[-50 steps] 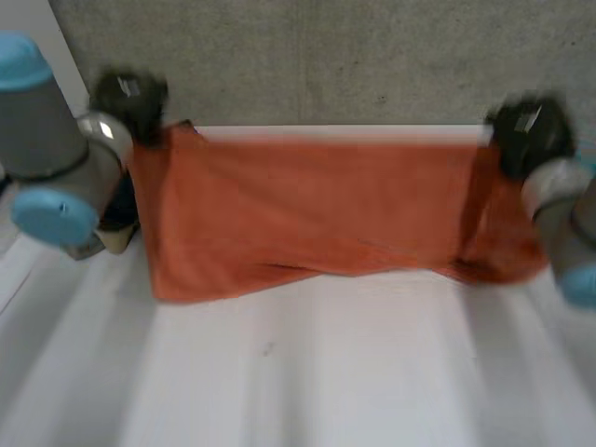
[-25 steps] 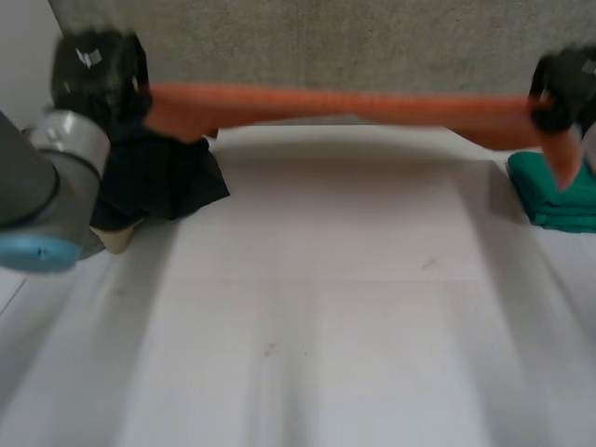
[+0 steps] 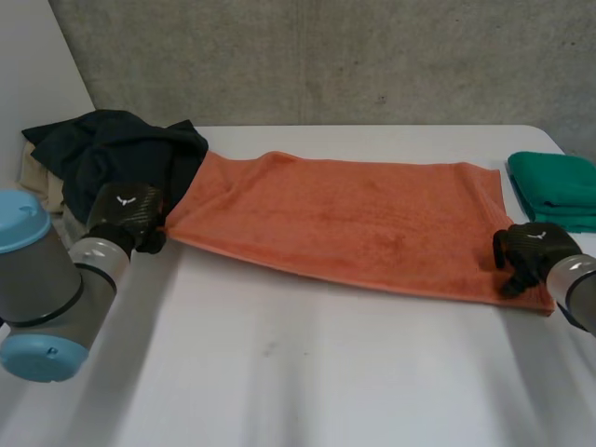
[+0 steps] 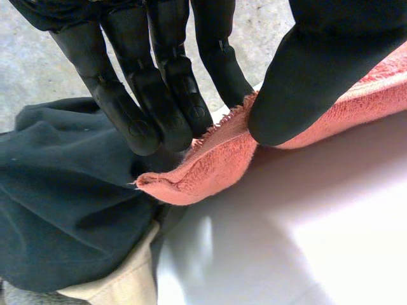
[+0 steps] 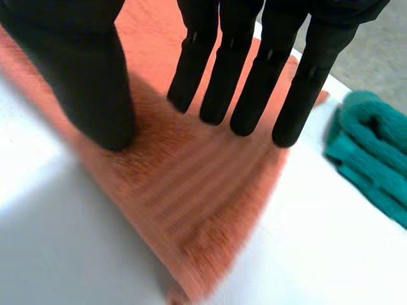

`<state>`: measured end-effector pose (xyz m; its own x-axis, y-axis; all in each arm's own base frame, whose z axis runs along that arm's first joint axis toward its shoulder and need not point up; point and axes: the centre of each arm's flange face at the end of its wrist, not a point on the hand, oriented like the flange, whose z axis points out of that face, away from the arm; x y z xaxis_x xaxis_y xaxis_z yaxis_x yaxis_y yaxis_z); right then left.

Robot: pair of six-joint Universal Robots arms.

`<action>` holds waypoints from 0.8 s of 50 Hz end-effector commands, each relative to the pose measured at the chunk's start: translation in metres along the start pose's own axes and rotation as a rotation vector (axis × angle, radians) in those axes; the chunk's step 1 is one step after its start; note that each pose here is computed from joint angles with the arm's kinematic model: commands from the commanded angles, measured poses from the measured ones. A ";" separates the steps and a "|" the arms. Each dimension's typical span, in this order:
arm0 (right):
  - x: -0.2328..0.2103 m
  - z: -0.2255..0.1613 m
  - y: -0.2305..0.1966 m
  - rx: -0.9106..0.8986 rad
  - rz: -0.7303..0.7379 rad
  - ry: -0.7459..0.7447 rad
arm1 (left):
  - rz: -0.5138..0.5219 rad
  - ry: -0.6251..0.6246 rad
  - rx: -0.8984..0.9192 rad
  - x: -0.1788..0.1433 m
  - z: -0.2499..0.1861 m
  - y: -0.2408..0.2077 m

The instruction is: Fold the laundry.

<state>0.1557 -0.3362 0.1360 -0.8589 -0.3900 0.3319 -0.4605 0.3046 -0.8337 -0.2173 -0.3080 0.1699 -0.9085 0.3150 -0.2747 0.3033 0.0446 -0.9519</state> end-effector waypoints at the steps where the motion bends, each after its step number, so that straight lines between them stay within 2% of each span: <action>1: 0.014 -0.012 0.005 -0.054 0.060 0.034 | -0.006 -0.012 -0.002 -0.006 0.000 -0.002; 7: 0.017 -0.012 0.015 -0.080 0.072 0.027 | -0.006 0.005 -0.027 -0.004 -0.003 0.001; 18: 0.024 0.002 0.027 -0.050 -0.015 0.063 | -0.006 0.004 -0.059 -0.006 -0.007 0.003; 25: 0.032 -0.014 0.016 -0.003 -0.029 0.100 | 0.010 0.009 -0.138 -0.011 -0.023 0.005; 30: 0.035 -0.038 0.005 -0.017 -0.073 0.076 | 0.060 0.045 -0.260 -0.013 -0.058 0.002; 34: 0.045 -0.064 0.003 -0.122 -0.150 0.030 | 0.109 0.095 -0.391 -0.015 -0.093 0.003; 40: 0.048 -0.100 0.002 -0.295 -0.279 -0.153 | 0.220 0.283 -0.605 -0.002 -0.149 0.013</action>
<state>0.1005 -0.2951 0.1763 -0.7774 -0.4300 0.4591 -0.6138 0.3588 -0.7032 -0.1756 -0.2151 0.1813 -0.8215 0.4567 -0.3415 0.5264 0.3768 -0.7622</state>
